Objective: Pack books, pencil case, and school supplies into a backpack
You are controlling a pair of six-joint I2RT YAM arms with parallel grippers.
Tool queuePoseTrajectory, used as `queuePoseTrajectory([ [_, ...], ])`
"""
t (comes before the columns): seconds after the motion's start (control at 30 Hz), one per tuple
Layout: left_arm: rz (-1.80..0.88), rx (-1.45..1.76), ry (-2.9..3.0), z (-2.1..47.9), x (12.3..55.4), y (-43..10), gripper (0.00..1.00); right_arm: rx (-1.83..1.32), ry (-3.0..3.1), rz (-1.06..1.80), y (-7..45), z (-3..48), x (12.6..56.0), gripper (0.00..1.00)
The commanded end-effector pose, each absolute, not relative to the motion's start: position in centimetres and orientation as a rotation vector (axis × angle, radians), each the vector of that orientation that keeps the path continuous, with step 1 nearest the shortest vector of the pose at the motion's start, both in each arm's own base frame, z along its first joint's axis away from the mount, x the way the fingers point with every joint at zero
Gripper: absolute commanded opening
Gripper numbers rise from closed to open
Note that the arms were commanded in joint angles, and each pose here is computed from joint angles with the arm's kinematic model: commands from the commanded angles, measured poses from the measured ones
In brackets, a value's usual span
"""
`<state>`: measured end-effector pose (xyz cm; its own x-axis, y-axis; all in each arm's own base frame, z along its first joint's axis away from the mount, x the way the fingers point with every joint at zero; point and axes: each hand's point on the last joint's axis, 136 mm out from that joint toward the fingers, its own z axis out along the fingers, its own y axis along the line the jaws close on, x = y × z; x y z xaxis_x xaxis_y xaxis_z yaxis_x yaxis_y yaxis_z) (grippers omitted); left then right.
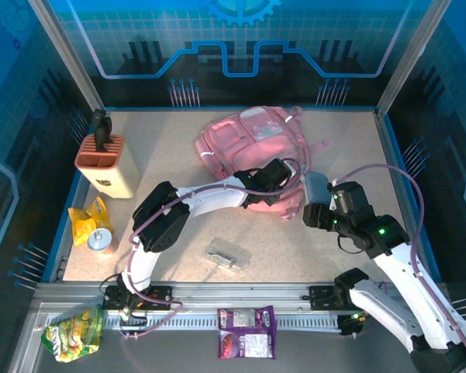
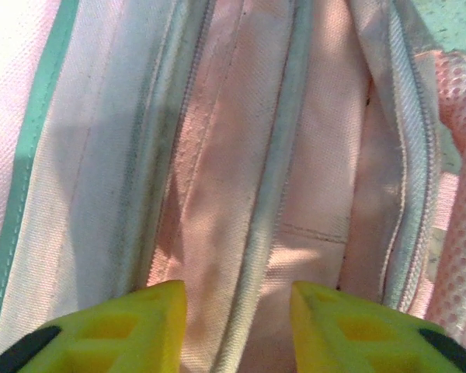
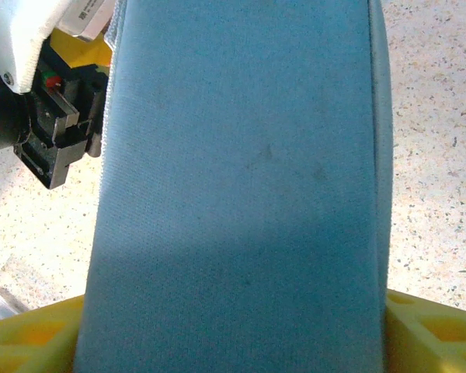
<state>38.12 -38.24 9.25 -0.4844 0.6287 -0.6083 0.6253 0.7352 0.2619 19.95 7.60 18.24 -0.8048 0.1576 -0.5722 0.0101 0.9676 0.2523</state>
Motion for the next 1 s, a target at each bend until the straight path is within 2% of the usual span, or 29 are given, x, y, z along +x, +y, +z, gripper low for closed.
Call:
queuePoseTrajectory([
  [0.0,0.151,0.832,2.174,10.1,41.1,-37.2,0.3,0.12,2.466,0.324,7.5,18.8,20.4,0.75],
  [0.1,0.146,0.771,2.141,11.5,41.9,-36.9,0.19,0.122,2.462,0.321,7.4,18.8,20.4,0.74],
  [0.37,0.103,0.713,2.112,14.2,43.1,-36.5,0.0,0.112,2.466,0.317,7.4,19.0,20.5,0.74],
  [0.7,0.029,0.557,2.105,19.9,43.0,-35.1,0.0,0.065,2.527,0.371,8.9,17.6,20.9,0.73],
  [0.97,-0.048,0.47,2.121,23.0,42.1,-34.2,0.0,-0.005,2.468,0.481,11.7,16.6,24.4,0.71],
])
